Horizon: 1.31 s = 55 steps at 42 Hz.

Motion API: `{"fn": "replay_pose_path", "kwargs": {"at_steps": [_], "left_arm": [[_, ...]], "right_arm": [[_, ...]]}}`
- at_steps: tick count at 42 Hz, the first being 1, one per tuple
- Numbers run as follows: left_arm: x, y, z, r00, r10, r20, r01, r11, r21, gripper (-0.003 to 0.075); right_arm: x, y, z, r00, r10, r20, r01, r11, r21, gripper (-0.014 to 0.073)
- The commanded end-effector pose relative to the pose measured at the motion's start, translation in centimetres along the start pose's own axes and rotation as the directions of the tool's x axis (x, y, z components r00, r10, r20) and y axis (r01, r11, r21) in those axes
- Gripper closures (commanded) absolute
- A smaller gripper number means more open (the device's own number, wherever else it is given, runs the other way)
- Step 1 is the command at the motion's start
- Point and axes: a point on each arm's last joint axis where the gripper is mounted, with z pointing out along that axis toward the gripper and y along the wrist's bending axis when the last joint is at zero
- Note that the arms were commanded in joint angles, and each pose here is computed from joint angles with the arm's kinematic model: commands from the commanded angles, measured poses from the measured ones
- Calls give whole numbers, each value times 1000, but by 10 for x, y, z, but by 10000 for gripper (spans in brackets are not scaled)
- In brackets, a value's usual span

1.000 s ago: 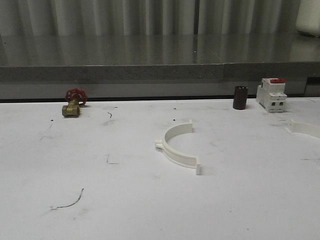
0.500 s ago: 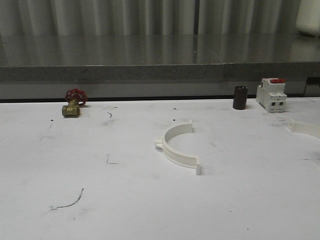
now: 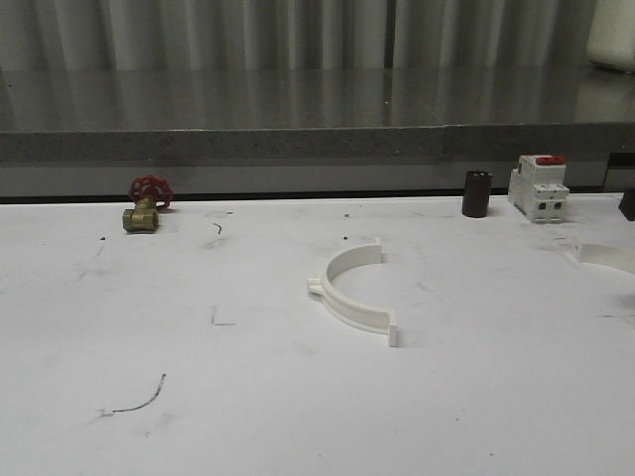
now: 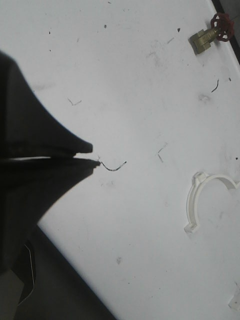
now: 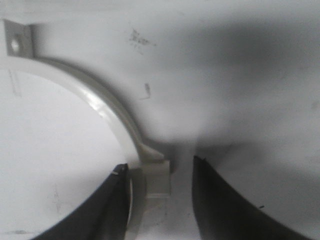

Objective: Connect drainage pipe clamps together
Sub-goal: 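Grasp the second clamp half by its tab and lift it, then carry the clamp half to the first half and lower it opposite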

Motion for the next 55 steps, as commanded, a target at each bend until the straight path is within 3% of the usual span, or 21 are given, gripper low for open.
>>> {"fn": "replay_pose_path", "kwargs": {"at_steps": [1,17,24,40,55], "left_arm": [[-12,0,-5,996,-5,89,5,1000,1,741],[-12,0,-5,996,-5,89,5,1000,1,741],[-12,0,-5,996,-5,89,5,1000,1,741],[-12,0,-5,996,-5,89,5,1000,1,741],[-12,0,-5,996,-5,89,5,1000,1,741]], "right_arm": [[-12,0,-22,995,-8,97,8,1000,-1,394],[-12,0,-23,995,-5,97,5,1000,-3,412],[-19,8,-50,992,38,122,-31,998,-55,412],[11,67,-148,975,-87,202,113,986,-124,412],[6,125,-145,990,-44,137,53,997,-65,412]]}}
